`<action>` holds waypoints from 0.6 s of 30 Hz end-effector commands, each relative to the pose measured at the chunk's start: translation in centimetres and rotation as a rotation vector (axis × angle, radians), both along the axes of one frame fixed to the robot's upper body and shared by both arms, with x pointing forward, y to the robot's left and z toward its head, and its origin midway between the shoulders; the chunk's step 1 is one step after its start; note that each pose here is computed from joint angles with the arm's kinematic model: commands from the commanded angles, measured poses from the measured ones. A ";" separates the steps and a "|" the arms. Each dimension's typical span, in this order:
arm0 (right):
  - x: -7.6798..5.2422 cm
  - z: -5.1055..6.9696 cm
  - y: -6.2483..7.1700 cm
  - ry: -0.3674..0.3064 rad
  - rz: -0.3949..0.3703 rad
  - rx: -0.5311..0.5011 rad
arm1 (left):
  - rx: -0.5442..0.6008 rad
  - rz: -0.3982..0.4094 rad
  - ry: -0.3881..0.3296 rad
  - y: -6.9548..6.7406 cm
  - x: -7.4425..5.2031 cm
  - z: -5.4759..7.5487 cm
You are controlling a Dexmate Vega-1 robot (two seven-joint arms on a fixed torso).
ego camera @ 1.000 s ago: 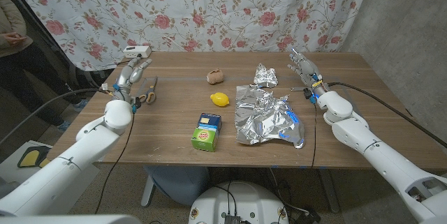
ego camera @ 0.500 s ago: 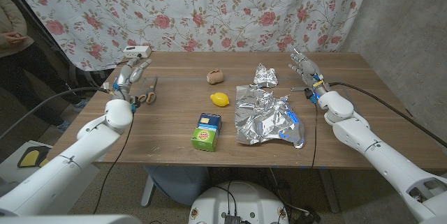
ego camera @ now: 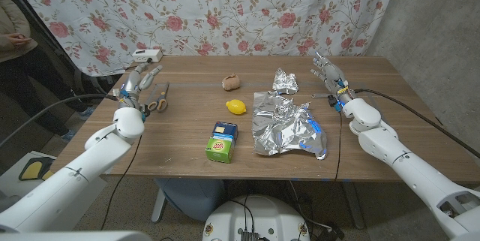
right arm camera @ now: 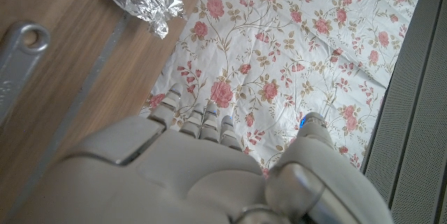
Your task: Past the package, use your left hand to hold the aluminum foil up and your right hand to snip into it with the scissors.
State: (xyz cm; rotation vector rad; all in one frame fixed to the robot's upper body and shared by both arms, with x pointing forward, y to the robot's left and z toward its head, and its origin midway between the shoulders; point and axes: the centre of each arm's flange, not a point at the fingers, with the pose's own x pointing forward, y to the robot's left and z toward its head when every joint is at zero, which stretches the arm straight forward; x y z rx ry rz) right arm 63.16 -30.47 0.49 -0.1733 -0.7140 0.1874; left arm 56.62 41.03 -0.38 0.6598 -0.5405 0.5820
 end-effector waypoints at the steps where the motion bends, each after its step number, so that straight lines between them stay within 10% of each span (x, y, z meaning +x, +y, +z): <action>1: 0.1 -0.1 -0.2 0.000 0.002 0.003 | 0.025 0.039 0.008 0.1 -0.3 0.1; 18: 0.3 -0.2 -0.5 -0.001 0.004 0.012 | 0.036 0.098 0.010 0.3 -0.3 0.3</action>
